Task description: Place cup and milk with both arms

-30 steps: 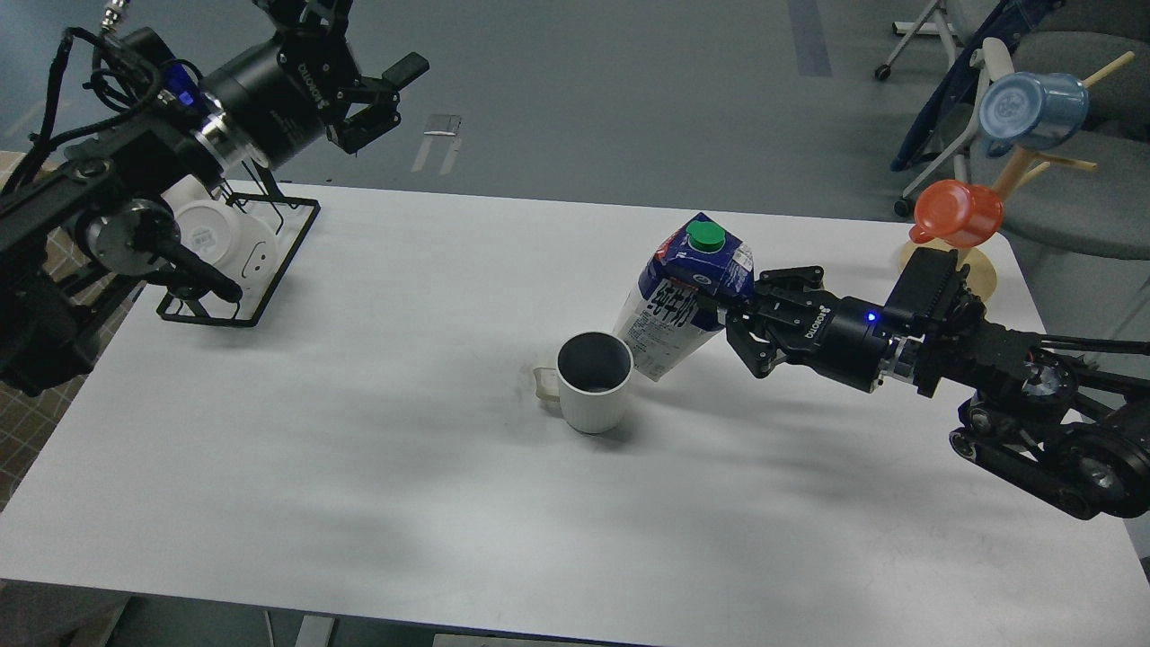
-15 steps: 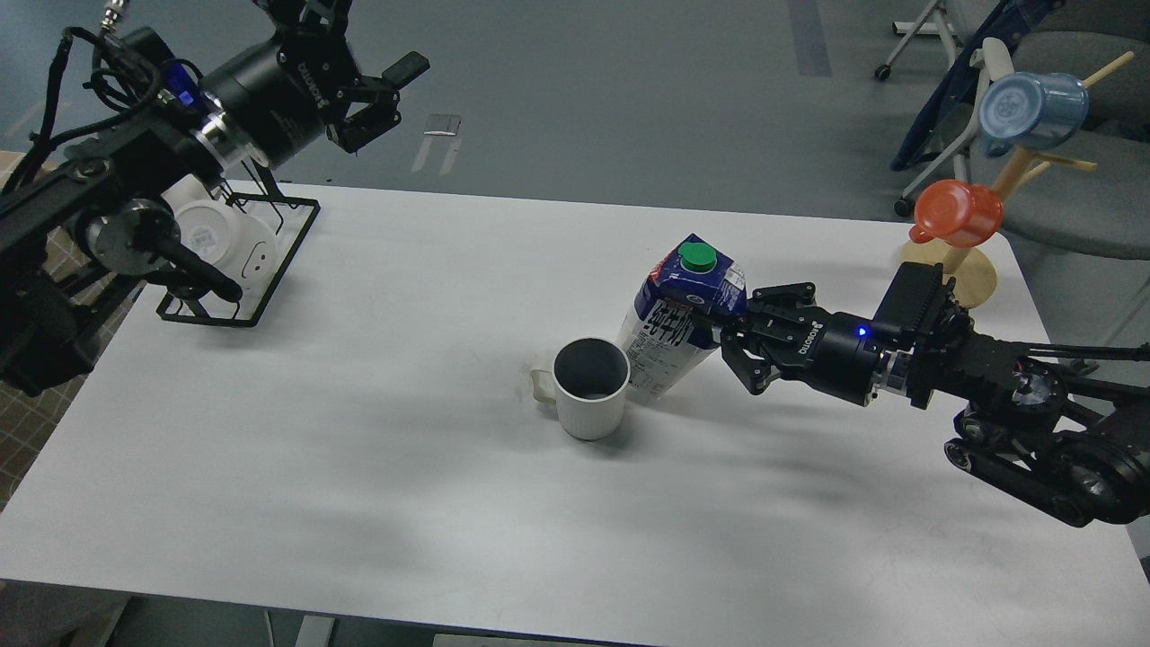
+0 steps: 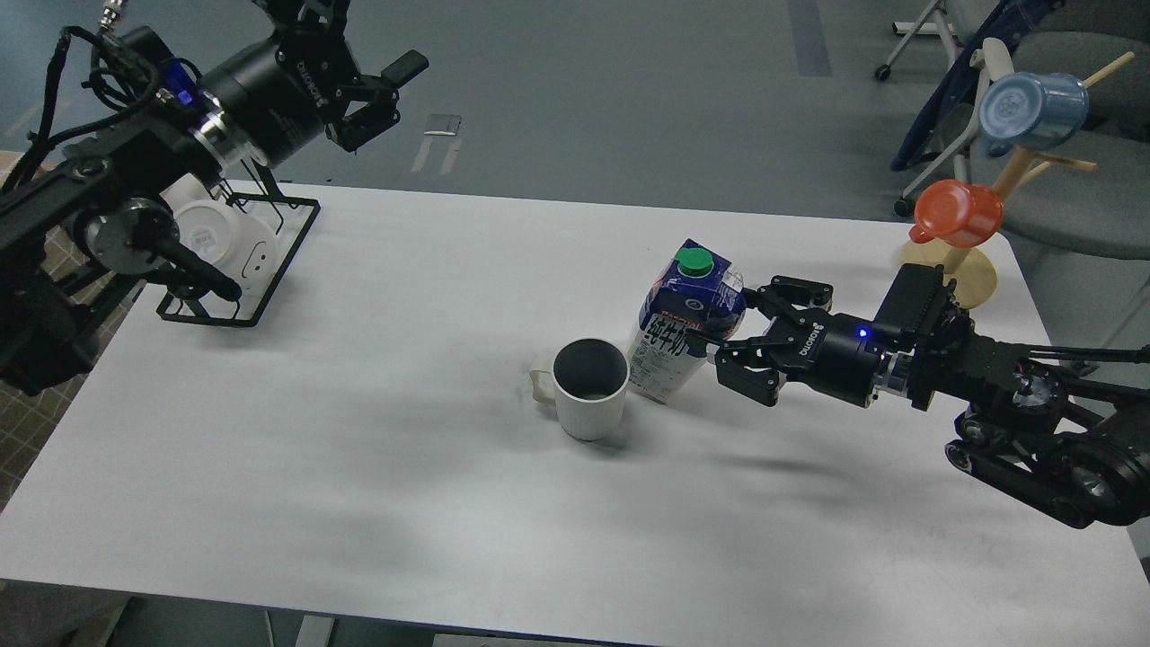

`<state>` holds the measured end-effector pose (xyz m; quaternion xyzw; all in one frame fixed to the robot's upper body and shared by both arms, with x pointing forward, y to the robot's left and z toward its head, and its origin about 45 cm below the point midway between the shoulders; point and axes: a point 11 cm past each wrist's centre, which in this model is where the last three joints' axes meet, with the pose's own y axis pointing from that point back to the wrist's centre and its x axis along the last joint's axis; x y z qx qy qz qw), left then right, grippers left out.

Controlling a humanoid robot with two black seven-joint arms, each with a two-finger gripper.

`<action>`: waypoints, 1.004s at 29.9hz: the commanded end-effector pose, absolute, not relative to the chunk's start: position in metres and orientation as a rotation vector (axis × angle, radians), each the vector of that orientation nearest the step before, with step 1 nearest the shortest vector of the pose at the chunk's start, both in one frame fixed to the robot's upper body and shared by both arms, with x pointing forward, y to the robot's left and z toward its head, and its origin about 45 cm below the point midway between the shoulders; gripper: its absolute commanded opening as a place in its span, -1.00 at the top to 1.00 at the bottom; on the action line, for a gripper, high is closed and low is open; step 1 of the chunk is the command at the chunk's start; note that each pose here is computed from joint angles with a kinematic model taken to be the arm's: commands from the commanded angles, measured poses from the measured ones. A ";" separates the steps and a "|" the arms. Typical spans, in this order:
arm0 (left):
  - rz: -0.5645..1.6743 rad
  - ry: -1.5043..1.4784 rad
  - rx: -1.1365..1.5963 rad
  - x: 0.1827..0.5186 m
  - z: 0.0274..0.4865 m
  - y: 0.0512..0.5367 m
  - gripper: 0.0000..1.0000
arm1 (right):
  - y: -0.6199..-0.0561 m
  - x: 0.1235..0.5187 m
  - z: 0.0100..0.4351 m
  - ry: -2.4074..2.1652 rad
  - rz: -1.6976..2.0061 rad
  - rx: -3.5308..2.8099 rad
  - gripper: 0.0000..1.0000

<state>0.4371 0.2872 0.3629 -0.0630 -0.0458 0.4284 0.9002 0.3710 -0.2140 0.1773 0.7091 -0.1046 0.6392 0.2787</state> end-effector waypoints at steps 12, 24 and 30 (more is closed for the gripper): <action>0.892 -0.097 -0.124 0.437 0.363 0.290 -0.96 | -0.274 0.341 0.221 -0.292 1.690 1.876 -0.68; 0.899 -0.093 -0.120 0.438 0.361 0.292 -0.96 | -0.288 0.338 0.356 -0.742 1.433 2.160 -0.67; 0.914 -0.089 -0.128 0.441 0.365 0.295 -0.96 | -0.285 0.382 0.438 -1.194 1.264 2.463 -0.68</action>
